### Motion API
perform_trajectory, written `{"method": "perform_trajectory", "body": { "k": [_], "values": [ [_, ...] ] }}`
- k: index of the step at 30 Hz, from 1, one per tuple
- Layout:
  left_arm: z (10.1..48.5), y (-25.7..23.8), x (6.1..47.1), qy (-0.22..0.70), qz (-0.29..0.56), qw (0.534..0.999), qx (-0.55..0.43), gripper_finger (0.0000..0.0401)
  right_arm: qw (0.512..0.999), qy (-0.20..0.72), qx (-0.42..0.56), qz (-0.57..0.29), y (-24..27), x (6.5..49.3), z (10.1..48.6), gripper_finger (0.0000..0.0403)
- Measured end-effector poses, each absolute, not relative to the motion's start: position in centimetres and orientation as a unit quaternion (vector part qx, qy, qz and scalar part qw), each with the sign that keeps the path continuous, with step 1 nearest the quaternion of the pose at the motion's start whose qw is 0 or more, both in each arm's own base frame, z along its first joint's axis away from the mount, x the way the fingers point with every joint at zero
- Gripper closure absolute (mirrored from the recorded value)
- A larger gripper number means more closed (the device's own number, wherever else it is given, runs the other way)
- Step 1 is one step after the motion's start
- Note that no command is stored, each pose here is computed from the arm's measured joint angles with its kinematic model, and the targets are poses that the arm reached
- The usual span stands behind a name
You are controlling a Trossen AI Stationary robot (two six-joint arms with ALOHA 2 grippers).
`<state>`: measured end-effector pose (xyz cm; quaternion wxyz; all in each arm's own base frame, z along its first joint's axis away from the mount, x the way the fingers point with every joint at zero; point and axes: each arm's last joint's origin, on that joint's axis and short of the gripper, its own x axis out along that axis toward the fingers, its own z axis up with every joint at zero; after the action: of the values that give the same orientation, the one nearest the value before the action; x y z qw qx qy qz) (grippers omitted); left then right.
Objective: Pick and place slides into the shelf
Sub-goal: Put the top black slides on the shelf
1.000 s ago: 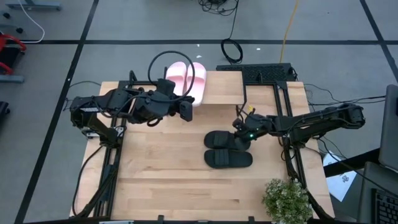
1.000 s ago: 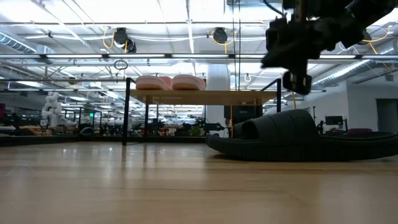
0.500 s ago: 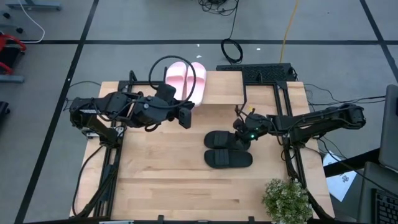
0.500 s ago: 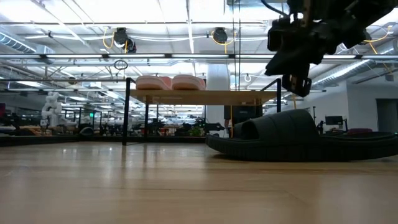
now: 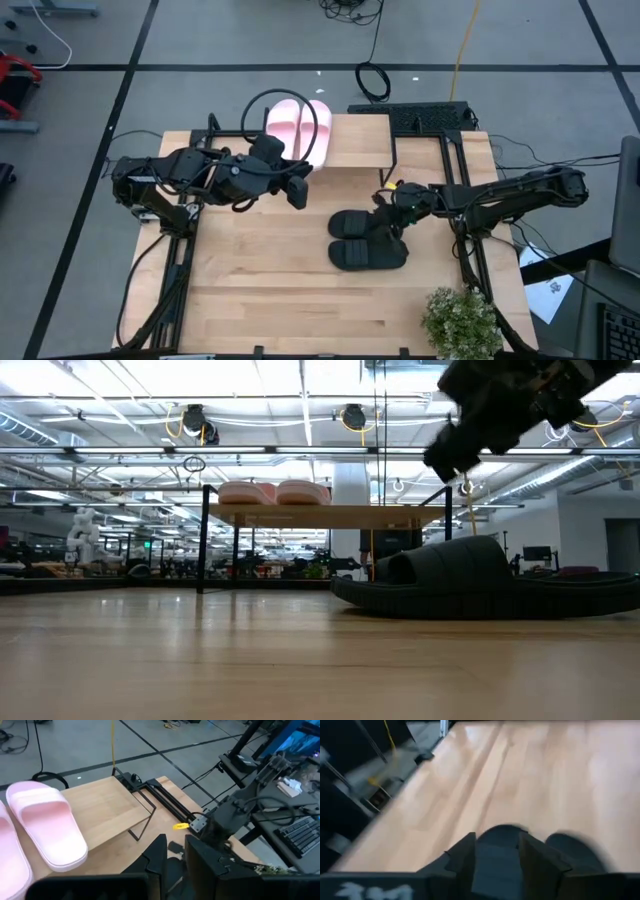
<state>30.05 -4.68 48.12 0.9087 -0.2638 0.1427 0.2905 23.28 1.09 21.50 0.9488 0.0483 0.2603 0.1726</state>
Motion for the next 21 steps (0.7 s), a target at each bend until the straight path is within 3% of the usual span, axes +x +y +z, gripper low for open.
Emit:
{"method": "perform_trajectory", "body": {
  "k": [4, 9, 14, 21],
  "values": [
    [48.1, -4.7, 30.0, 0.148, 0.288, 0.913, -0.248, 0.0338, 0.939, 0.287, -0.130, 0.137, 1.1, 23.5, 22.7, 0.0238],
    [48.1, -4.7, 30.0, 0.152, 0.286, 0.917, -0.234, 0.0339, 0.851, 0.380, -0.346, 0.108, 0.9, 22.5, 21.8, 0.0230],
    [48.1, -4.7, 30.0, 0.153, 0.285, 0.917, -0.232, 0.0339, 0.808, 0.410, -0.399, 0.143, 0.8, 21.9, 20.7, 0.0231],
    [48.2, -4.7, 30.1, 0.150, 0.286, 0.917, -0.233, 0.0339, 0.802, 0.385, -0.432, 0.149, 0.8, 21.9, 19.6, 0.0231]
  ]
}}
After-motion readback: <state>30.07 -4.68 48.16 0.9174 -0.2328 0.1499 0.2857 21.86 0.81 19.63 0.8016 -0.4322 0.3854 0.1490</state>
